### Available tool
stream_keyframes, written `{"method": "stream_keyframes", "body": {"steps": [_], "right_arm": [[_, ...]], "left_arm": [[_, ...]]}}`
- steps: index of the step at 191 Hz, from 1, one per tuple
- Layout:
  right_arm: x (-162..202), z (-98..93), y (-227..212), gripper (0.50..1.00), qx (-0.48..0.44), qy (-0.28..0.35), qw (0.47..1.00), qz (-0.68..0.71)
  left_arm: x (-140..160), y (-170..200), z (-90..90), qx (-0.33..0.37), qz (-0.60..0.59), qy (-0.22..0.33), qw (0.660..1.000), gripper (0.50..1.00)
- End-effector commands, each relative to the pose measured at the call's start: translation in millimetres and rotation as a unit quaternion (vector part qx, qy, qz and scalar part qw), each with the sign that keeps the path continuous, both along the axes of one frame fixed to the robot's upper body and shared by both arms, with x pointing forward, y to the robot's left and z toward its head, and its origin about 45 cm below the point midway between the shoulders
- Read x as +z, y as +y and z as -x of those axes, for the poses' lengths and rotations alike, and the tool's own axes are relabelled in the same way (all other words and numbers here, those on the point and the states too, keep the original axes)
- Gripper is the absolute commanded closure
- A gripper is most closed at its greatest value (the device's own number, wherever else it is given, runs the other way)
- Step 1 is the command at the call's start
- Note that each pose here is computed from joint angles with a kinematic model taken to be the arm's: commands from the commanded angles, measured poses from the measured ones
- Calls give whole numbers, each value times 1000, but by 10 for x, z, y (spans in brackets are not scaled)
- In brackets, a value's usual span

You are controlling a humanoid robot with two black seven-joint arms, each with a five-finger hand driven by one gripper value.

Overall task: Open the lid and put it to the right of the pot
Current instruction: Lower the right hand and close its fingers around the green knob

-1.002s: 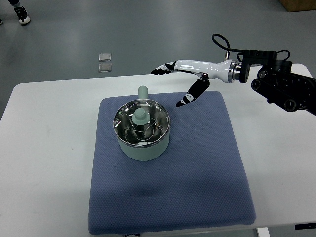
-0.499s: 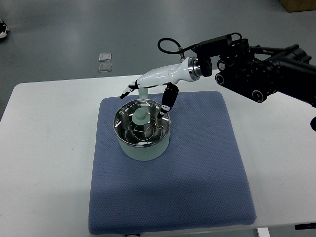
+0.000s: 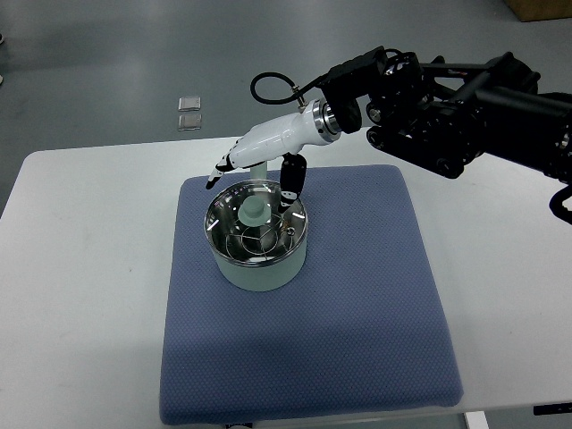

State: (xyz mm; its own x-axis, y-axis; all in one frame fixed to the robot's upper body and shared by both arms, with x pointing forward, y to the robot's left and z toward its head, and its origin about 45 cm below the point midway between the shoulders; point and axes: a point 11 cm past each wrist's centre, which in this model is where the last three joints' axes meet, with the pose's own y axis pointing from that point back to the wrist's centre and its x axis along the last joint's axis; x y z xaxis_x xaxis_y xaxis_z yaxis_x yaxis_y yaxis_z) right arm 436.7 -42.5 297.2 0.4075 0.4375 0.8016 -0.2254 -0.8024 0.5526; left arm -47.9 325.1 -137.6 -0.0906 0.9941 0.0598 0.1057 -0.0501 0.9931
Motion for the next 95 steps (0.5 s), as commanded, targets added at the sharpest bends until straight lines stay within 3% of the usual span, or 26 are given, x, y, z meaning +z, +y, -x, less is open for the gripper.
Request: {"method": "stream_keyframes", "body": {"steps": [1, 43, 67, 95], "right_arm": [[-20, 10, 13, 617, 2, -1, 1000, -2], [-66, 14, -1, 673, 5, -7, 1000, 5], [-145, 26, -35, 740, 9, -10, 1000, 20], [-138, 27, -15, 752, 12, -16, 1000, 15]], "left_arm": [[0, 0, 0, 1, 0, 0, 1000, 500], [0, 0, 0, 1, 0, 0, 1000, 500], [0, 0, 0, 1, 0, 0, 1000, 500], [0, 0, 0, 1, 0, 0, 1000, 500]]}}
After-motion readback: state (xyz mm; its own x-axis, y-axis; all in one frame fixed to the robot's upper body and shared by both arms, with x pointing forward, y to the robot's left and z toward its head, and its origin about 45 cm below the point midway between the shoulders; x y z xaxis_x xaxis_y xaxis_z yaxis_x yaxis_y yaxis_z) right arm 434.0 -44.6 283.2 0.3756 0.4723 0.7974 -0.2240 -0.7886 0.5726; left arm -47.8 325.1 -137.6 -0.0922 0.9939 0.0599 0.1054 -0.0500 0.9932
